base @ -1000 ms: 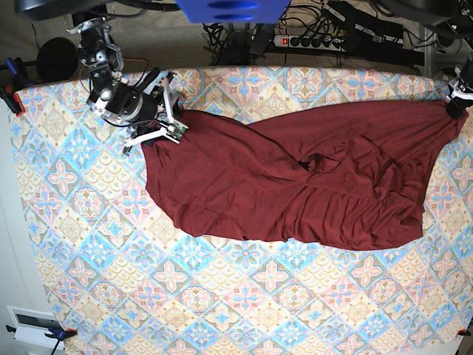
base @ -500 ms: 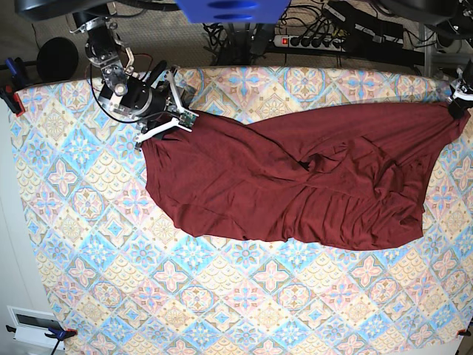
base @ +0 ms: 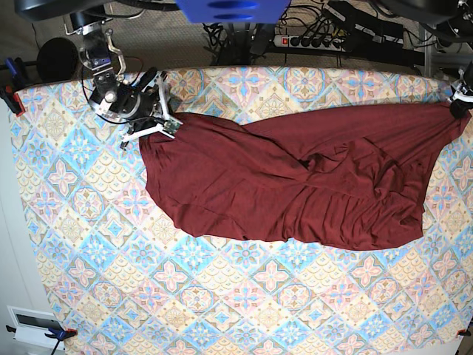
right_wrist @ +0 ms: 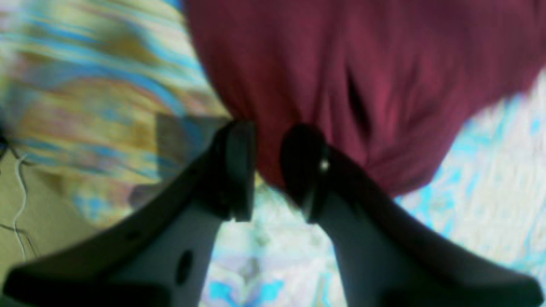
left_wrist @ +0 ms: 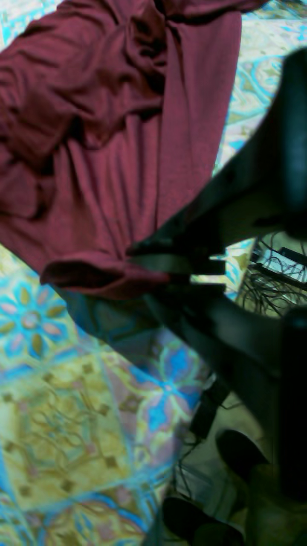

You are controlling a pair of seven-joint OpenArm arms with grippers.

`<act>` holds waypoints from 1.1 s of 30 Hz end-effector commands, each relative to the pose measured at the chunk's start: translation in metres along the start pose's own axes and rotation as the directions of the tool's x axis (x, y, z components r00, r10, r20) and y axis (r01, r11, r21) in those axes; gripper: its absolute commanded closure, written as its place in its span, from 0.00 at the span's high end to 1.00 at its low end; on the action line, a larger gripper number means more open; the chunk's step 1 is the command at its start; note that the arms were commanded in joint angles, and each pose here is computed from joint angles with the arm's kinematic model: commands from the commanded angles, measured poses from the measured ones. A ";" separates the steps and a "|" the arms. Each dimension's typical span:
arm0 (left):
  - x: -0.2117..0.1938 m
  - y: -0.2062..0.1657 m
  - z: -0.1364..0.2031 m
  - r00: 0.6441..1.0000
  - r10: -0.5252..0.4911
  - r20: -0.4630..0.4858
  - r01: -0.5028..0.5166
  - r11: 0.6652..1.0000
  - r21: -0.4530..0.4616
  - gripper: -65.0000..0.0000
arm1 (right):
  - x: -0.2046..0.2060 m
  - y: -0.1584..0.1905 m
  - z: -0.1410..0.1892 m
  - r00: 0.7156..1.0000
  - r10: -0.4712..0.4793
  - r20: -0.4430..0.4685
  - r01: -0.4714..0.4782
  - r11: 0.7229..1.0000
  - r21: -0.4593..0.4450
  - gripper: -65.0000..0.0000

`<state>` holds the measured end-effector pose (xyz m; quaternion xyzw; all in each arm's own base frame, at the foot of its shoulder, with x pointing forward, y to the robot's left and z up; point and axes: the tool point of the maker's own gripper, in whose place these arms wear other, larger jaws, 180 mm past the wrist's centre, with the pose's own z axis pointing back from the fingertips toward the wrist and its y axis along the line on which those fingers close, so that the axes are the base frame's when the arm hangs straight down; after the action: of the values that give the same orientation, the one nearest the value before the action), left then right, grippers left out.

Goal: Layout the t-shirt on the table in an organized manner, then fold the t-shirt properly
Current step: 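Pull the held shirt corners apart with both grippers to straighten it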

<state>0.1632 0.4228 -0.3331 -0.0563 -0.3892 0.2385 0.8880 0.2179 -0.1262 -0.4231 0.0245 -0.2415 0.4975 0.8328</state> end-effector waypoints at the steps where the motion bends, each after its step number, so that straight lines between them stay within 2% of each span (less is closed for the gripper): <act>1: 0.018 0.000 0.005 0.999 -0.025 0.046 0.025 1.000 0.000 0.00 | -0.005 -0.006 0.001 1.000 0.012 -0.026 -0.013 1.000 -0.018 0.22; 5: 0.024 -0.004 0.003 0.998 -0.024 0.059 0.025 1.000 -0.008 0.00 | -0.004 -0.005 0.001 1.000 0.015 -0.025 -0.015 1.000 -0.018 0.24; 10: 0.025 -0.004 0.002 0.998 -0.024 0.062 0.024 1.000 -0.009 0.00 | -0.005 -0.001 0.001 0.999 0.017 -0.027 -0.017 1.000 -0.008 0.38; 12: 0.025 -0.004 0.002 0.998 -0.024 0.062 0.024 1.000 -0.009 0.00 | -0.001 0.007 -0.002 0.999 0.040 -0.022 -0.040 0.999 0.015 0.39; 16: 0.025 -0.004 0.002 0.998 -0.024 0.061 0.025 1.000 -0.008 0.00 | -0.001 0.017 -0.006 0.997 0.070 -0.030 -0.069 0.997 0.046 0.29; 19: 0.027 -0.004 0.003 0.998 -0.029 0.064 0.029 1.000 -0.007 0.00 | -0.004 0.015 -0.005 0.997 0.068 -0.035 -0.067 0.997 0.043 0.14; 21: 0.032 0.000 0.004 0.997 -0.057 0.059 0.056 0.998 0.014 0.00 | -0.013 0.000 0.000 0.997 0.053 -0.055 -0.053 0.999 0.010 0.01; 24: 0.030 0.009 0.004 0.995 -0.091 0.035 0.088 0.994 0.066 0.00 | -0.025 -0.017 0.008 0.996 0.035 -0.079 -0.038 0.999 -0.033 0.01; 29: 0.037 0.015 0.000 0.992 -0.126 0.029 0.122 0.985 0.118 0.00 | -0.043 -0.037 0.020 0.990 0.055 -0.127 -0.064 0.995 -0.071 0.00; 33: 0.029 0.006 -0.010 0.987 -0.162 -0.013 0.162 0.981 0.104 0.00 | -0.053 -0.051 0.029 0.989 0.068 -0.134 -0.081 0.992 -0.096 0.00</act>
<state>0.1768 0.4355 -0.3380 0.0116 -0.3562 0.1945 0.9139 0.2209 -0.1892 -0.4181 -0.0350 -0.2103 0.5168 0.8292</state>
